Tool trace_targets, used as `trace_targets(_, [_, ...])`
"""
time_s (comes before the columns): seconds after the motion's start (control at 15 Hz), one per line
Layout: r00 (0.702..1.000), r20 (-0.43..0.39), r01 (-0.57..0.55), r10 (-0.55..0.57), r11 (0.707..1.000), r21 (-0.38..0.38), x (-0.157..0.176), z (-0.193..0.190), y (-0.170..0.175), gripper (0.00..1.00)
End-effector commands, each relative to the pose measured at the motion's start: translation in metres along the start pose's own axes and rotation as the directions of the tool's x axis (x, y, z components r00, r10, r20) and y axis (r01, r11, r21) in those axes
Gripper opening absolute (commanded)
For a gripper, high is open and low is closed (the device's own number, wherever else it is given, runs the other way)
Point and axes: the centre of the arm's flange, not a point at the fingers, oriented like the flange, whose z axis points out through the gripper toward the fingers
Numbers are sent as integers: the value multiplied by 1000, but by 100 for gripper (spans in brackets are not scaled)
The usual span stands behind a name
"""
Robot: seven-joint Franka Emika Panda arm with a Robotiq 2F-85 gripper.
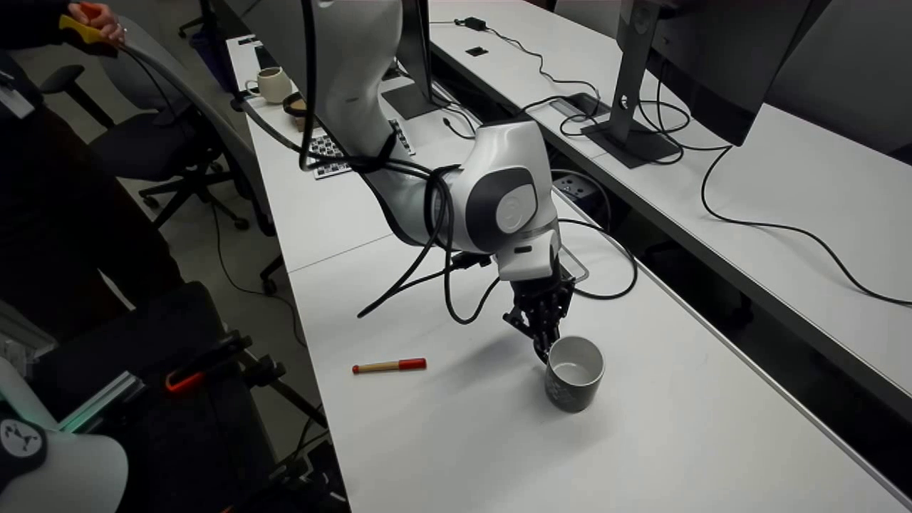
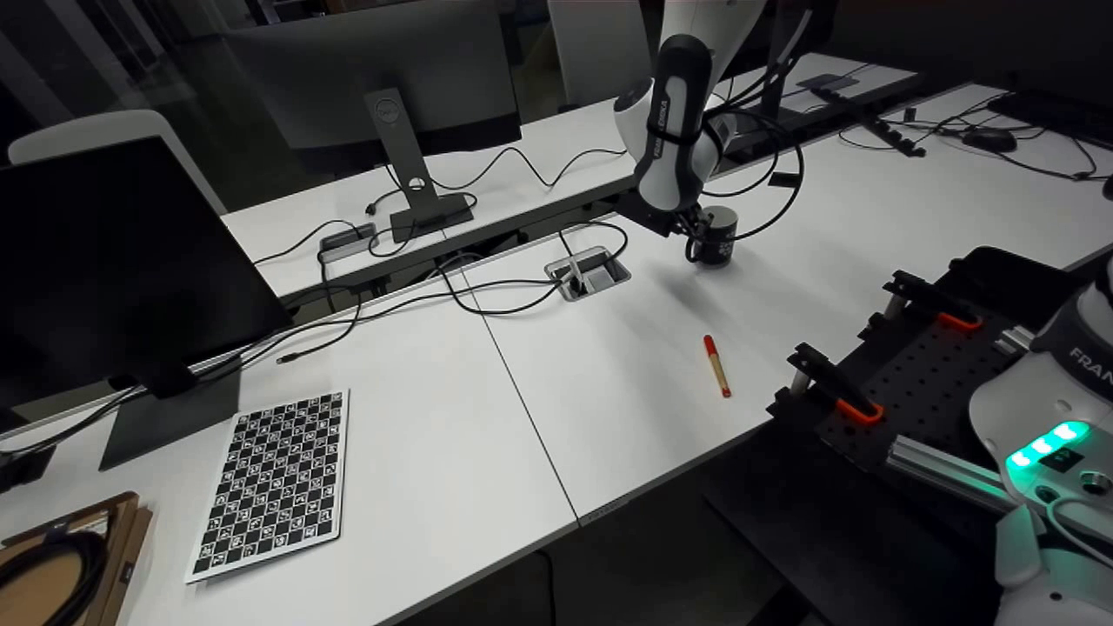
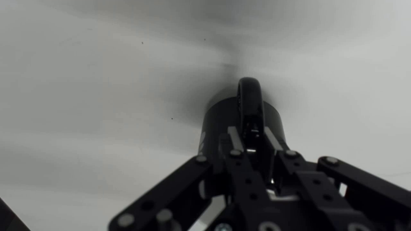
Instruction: Move the cup slightly to the left
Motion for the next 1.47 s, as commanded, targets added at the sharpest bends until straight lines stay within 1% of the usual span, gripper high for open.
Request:
trace_targets(0.0, [999, -31, 24, -23, 998, 57, 9, -32, 3, 4])
trace_targets(0.2, [993, -51, 106, -103, 993, 59, 0, -48, 3, 4])
trace_targets(0.33, [979, -56, 197, -194, 978, 71, -12, -61, 7, 4])
trace_targets(0.47, [953, -70, 301, -296, 949, 91, -26, -75, 13, 4])
trace_targets(0.6, [915, -92, 402, -393, 908, 116, -41, -90, 21, 4])
trace_targets(0.73, [871, -110, 491, -479, 858, 148, -54, -103, 30, 4])
trace_targets(0.87, [819, -126, 574, -560, 799, 180, -64, -114, 40, 4])
trace_targets(1.07, [727, -156, 685, -669, 694, 220, -74, -125, 55, 4])
trace_targets(1.27, [619, -189, 781, -762, 572, 250, -77, -128, 65, 4])
trace_targets(1.33, [600, -196, 795, -775, 552, 252, -77, -129, 67, 4])
trace_targets(1.4, [656, -171, 751, -735, 617, 234, -90, -115, 52, 18])
